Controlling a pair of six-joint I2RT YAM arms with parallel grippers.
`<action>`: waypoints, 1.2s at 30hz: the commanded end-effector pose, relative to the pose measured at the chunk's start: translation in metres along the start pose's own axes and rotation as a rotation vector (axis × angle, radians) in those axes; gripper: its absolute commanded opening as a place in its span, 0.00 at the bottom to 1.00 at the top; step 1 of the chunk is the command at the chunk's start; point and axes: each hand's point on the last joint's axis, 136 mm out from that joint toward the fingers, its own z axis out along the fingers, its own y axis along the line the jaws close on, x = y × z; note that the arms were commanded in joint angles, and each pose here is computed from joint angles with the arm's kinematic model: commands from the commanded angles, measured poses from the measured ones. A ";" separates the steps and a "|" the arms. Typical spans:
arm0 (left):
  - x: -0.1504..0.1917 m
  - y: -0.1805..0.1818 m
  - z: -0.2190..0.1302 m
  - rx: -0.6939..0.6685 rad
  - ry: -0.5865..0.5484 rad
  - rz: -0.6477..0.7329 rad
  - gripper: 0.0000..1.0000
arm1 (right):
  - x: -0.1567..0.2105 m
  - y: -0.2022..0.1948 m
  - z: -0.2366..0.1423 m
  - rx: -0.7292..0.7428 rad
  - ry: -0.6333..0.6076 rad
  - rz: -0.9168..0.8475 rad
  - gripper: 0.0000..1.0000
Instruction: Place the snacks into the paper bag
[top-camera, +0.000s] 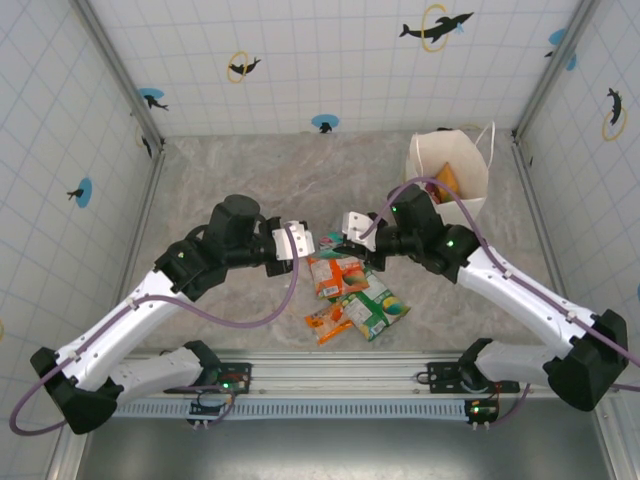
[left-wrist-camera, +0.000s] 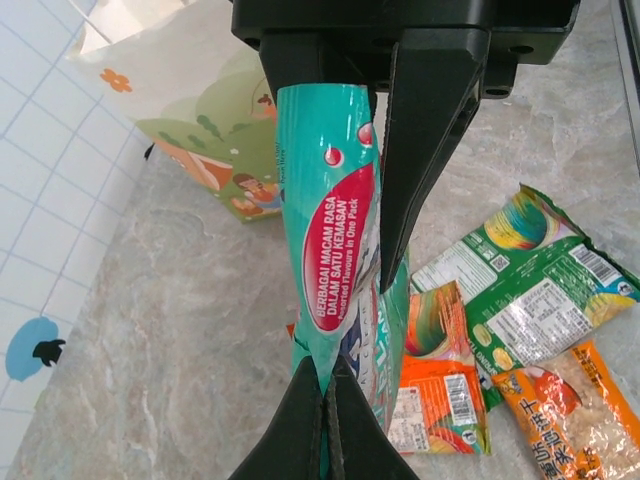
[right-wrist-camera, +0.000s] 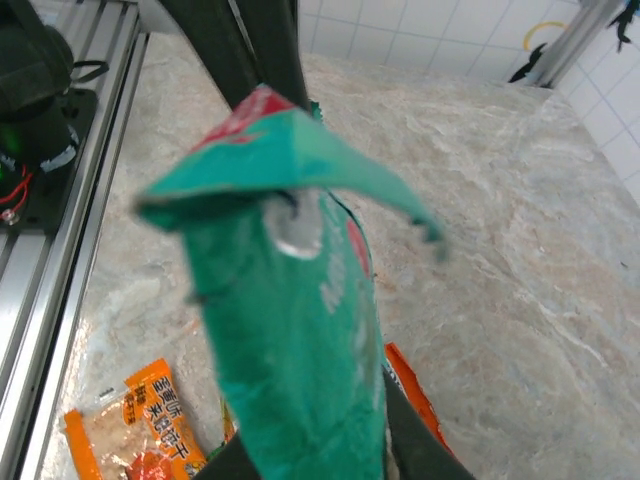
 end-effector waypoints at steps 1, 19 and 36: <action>-0.007 0.014 0.000 -0.070 -0.022 -0.034 0.01 | -0.008 -0.007 -0.011 0.055 -0.039 -0.027 0.14; 0.036 0.092 -0.025 -0.607 0.058 -0.492 0.85 | -0.022 -0.039 -0.065 0.366 -0.243 0.088 0.04; 0.106 0.096 0.001 -0.629 0.008 -1.064 0.92 | -0.116 -0.112 -0.182 0.795 -0.592 0.062 0.04</action>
